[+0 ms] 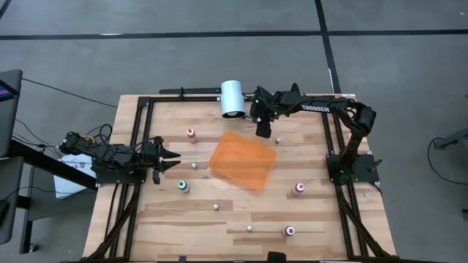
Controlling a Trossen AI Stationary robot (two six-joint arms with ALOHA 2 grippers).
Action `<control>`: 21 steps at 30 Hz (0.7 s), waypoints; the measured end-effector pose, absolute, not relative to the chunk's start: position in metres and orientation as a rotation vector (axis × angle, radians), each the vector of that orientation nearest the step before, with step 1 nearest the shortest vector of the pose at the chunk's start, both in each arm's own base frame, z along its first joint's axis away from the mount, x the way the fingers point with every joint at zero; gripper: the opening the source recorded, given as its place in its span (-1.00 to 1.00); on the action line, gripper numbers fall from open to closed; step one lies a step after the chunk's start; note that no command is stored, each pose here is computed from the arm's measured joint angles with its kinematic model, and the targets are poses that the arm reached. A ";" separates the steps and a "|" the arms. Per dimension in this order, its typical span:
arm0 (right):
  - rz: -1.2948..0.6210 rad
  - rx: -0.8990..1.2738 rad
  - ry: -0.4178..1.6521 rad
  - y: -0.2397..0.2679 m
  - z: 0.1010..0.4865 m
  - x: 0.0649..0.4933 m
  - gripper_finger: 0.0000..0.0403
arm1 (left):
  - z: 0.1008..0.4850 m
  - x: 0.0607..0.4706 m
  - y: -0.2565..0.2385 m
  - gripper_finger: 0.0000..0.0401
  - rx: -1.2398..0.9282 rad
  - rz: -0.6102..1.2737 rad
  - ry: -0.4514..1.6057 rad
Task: Pick & Place food coloring
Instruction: Put the large black food coloring bottle into the bin
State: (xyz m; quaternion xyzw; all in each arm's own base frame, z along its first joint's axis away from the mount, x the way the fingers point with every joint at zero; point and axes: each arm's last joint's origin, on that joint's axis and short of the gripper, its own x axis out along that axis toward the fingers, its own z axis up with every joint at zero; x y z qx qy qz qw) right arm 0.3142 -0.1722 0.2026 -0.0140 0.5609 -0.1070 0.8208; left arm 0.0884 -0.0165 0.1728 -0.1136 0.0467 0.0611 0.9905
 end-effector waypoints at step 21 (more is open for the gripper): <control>-0.224 -0.047 1.306 -0.202 0.153 0.315 0.03 | 0.173 0.088 -0.017 -0.41 -0.275 0.113 0.090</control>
